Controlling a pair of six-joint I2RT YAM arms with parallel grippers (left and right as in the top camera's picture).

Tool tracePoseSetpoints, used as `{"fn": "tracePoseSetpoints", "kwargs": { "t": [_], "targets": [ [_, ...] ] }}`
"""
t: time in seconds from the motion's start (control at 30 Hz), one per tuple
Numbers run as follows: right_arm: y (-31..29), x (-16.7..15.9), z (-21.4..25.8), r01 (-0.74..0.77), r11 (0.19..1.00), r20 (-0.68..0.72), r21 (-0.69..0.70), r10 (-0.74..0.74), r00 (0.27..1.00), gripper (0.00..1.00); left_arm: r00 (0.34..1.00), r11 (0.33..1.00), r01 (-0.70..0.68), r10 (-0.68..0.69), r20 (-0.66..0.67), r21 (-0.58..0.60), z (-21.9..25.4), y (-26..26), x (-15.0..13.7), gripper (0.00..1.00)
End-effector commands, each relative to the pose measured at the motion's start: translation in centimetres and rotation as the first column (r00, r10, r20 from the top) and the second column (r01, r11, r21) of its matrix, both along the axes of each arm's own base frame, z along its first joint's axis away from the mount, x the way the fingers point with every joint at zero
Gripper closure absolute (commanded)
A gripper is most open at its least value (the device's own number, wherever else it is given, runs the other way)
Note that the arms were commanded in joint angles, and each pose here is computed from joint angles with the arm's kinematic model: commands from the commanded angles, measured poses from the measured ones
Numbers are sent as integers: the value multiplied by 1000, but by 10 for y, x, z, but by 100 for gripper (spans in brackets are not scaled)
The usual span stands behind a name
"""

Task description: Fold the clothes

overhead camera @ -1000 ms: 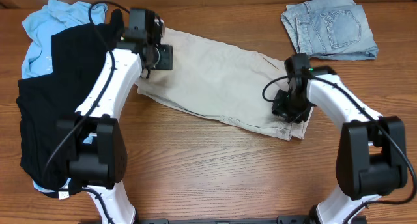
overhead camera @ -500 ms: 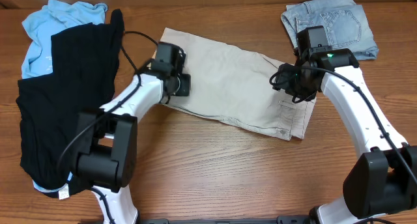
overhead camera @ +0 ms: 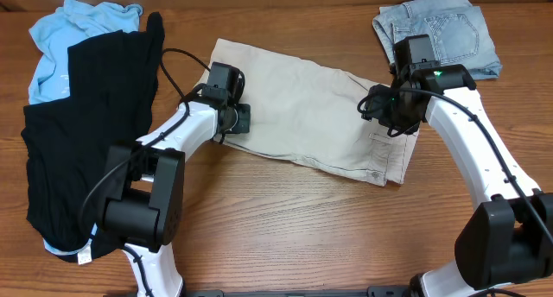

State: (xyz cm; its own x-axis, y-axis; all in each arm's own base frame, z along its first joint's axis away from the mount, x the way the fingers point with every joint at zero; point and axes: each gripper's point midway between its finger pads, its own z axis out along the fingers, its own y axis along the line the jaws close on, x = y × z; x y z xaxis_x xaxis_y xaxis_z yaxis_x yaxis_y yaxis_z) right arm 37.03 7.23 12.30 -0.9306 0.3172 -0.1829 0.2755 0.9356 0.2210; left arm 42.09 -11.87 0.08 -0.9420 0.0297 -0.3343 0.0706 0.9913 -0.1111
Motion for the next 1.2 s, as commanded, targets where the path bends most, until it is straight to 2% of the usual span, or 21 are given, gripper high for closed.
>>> {"fn": "tracePoseSetpoints", "kwargs": {
  "t": [0.0, 0.1, 0.27, 0.4, 0.53, 0.63, 0.67, 0.7, 0.83, 0.97, 1.17],
  "targets": [
    [-3, 4, 8, 1, 1000, 26, -9, -1, 1000, 34, 969, 987, -128, 146, -201, 100, -45, 34, -44, 96],
    [-6, 3, 7, 6, 1000, 23, -27, -5, 1000, 32, 931, 969, -197, 232, -281, 145, -47, 58, -63, 96],
    [-12, 2, 0, 14, 998, 21, -56, -13, 1000, 29, 826, 929, -315, 370, -426, 195, -45, 92, -100, 96],
    [-10, 9, 2, -9, 999, 52, -54, 12, 999, 28, 788, 925, -340, 379, -486, 171, -43, 97, -112, 96],
    [-9, 12, 2, -66, 995, 69, -71, 71, 995, 26, 803, 943, -321, 321, -501, 90, -39, 85, -106, 95],
    [-11, 8, -5, -78, 994, 49, -75, 81, 995, 23, 841, 966, -259, 230, -491, 9, -29, 73, -93, 82],
    [-13, 8, -8, -74, 995, 42, -68, 77, 996, 23, 850, 970, -242, 208, -484, -9, -23, 70, -87, 75],
    [-16, 4, -15, -68, 997, 23, -39, 69, 997, 23, 863, 975, -220, 187, -469, -17, -12, 70, -77, 61],
    [-20, -4, -32, -79, 994, 0, 78, 80, 997, 23, 900, 987, -155, 126, -416, -36, 17, 68, -52, 39],
    [-26, -11, -45, -83, 978, 5, 194, 83, 997, 22, 936, 993, -103, 79, -344, -52, 47, 67, -27, 28],
    [-34, -20, -61, -62, 963, 7, 262, 63, 998, 20, 973, 996, -56, 39, -227, -70, 79, 64, 6, 22]
  ]
}}
